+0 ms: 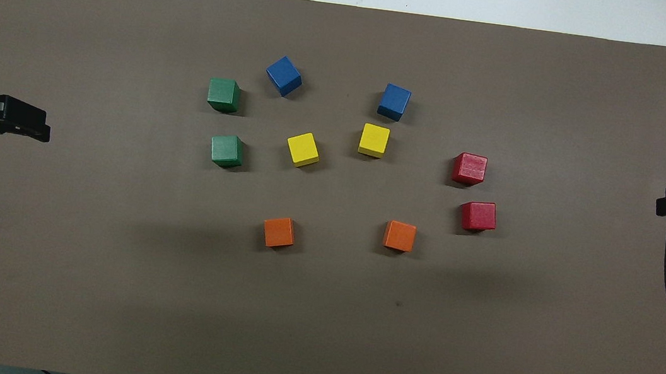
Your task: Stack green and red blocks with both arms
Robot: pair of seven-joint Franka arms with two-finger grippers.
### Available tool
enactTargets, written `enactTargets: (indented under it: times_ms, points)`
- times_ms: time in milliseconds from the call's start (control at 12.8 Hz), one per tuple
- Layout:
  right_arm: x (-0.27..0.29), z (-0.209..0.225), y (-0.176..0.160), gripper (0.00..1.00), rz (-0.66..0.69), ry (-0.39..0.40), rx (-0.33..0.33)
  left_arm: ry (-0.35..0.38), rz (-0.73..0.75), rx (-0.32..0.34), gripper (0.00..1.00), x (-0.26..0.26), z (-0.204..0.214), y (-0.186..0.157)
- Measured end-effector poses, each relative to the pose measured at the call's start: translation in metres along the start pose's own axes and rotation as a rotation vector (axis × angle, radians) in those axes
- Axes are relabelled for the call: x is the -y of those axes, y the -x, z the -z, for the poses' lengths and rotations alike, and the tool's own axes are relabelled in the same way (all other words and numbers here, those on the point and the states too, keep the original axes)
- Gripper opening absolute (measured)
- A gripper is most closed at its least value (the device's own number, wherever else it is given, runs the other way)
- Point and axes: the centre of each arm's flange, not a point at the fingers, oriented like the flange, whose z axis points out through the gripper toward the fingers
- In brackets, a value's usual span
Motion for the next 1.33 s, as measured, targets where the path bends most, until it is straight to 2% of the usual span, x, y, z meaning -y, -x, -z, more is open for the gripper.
enactTargets:
  times_ms: [546, 858, 1014, 1326]
  points:
    - [-0.002, -0.001, 0.000, 0.99, 0.000, 0.021, 0.002, 0.001, 0.004, -0.005, 1.00, 0.001, 0.000, -0.001]
    - [0.004, -0.004, -0.001, 1.00, -0.033, 0.022, -0.001, 0.005, -0.012, -0.061, 1.00, -0.023, -0.007, -0.006]
    - [0.026, -0.019, -0.005, 1.00, -0.030, 0.024, -0.004, 0.013, -0.021, -0.095, 1.00, -0.061, -0.037, -0.008]
    - [0.070, -0.088, -0.013, 1.00, -0.041, 0.023, -0.034, 0.033, -0.043, -0.101, 1.00, -0.133, -0.135, -0.032]
